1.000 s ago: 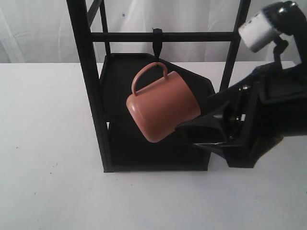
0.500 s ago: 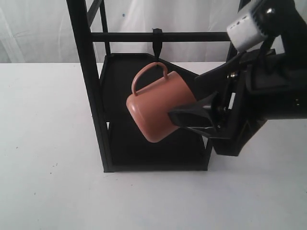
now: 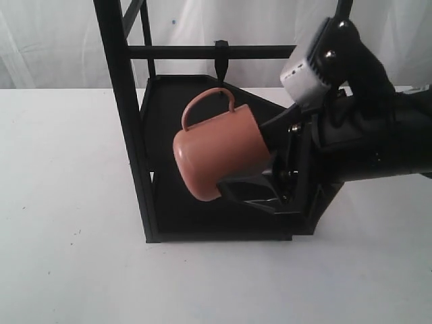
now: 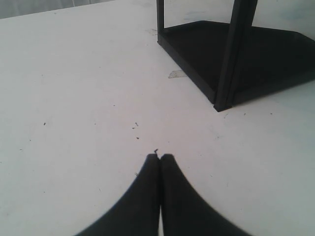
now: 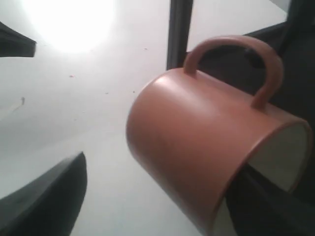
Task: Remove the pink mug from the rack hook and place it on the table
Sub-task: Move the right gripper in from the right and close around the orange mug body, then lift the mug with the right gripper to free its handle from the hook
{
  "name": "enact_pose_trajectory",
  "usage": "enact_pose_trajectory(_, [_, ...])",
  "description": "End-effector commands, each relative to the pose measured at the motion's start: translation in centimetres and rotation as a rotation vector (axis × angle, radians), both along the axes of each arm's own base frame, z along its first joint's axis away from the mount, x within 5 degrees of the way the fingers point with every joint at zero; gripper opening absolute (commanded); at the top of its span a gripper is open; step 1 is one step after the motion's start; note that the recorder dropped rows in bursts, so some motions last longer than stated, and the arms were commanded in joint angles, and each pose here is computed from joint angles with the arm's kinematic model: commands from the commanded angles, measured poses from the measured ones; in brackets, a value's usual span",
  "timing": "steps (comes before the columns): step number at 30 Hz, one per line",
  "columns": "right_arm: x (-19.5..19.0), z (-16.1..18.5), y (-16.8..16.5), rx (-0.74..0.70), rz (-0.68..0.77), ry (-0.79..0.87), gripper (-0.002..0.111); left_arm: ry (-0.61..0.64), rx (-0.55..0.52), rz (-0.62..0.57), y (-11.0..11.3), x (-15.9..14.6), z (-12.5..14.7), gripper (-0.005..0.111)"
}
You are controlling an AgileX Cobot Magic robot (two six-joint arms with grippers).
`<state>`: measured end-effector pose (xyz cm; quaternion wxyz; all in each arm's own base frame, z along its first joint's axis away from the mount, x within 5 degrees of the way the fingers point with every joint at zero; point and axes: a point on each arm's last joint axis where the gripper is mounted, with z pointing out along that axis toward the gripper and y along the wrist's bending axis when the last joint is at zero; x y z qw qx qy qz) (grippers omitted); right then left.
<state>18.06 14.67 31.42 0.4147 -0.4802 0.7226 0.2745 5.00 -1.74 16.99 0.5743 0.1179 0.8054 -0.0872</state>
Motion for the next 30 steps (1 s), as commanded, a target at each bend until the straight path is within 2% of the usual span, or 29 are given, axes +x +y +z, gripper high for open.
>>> enact_pose_trajectory(1, [-0.1,0.1,0.4,0.030,0.054,0.006,0.071,-0.001,-0.011,0.005,0.0,0.0,-0.1,0.000])
enact_pose_trajectory(8, [0.2,0.0,0.8,0.068,0.056,0.012,0.067,-0.001,-0.011,0.005,0.0,0.0,-0.1,0.000])
enact_pose_trajectory(23, [2.1,-2.3,2.0,0.079,0.057,0.096,0.066,-0.001,-0.011,0.005,0.0,0.0,-0.1,0.000])
enact_pose_trajectory(26, [2.3,-2.6,2.1,0.080,0.054,0.110,0.056,-0.001,-0.011,0.005,0.0,0.0,-0.1,0.000])
enact_pose_trajectory(30, [2.4,-2.6,2.1,0.082,0.051,0.107,0.029,-0.001,-0.011,0.005,0.0,0.0,-0.1,0.000])
